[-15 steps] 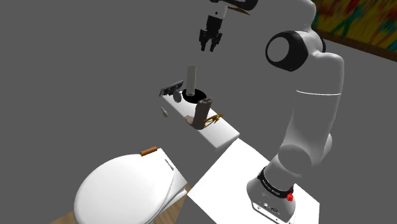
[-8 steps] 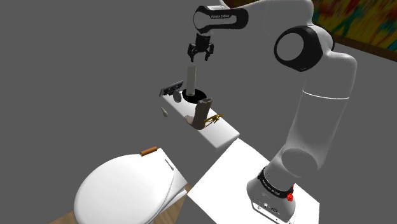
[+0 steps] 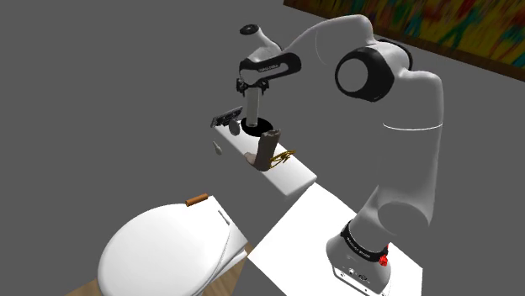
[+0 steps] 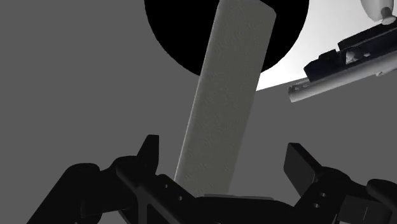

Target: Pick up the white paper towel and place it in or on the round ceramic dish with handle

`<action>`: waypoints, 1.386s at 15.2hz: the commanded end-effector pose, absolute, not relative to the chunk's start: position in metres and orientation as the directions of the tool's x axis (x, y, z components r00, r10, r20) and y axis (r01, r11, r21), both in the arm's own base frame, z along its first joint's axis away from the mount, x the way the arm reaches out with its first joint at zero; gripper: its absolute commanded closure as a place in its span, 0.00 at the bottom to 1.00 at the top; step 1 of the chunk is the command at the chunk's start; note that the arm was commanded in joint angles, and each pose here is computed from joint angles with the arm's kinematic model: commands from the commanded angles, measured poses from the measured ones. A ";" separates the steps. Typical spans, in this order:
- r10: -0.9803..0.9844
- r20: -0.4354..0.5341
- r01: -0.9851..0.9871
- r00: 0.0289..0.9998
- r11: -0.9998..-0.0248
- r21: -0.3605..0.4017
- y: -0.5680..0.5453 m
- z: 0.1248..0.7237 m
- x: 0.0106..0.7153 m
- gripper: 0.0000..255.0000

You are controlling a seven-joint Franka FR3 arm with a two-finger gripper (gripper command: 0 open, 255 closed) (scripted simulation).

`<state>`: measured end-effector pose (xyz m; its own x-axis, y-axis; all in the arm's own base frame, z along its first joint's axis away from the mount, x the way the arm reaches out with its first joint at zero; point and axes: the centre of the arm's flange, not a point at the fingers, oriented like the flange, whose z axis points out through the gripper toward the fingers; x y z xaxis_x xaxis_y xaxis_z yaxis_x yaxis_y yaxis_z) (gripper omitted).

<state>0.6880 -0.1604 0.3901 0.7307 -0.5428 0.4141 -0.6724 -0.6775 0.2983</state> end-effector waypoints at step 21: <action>-0.560 0.528 -0.761 0.638 -0.561 0.325 -0.189 0.316 0.716 1.00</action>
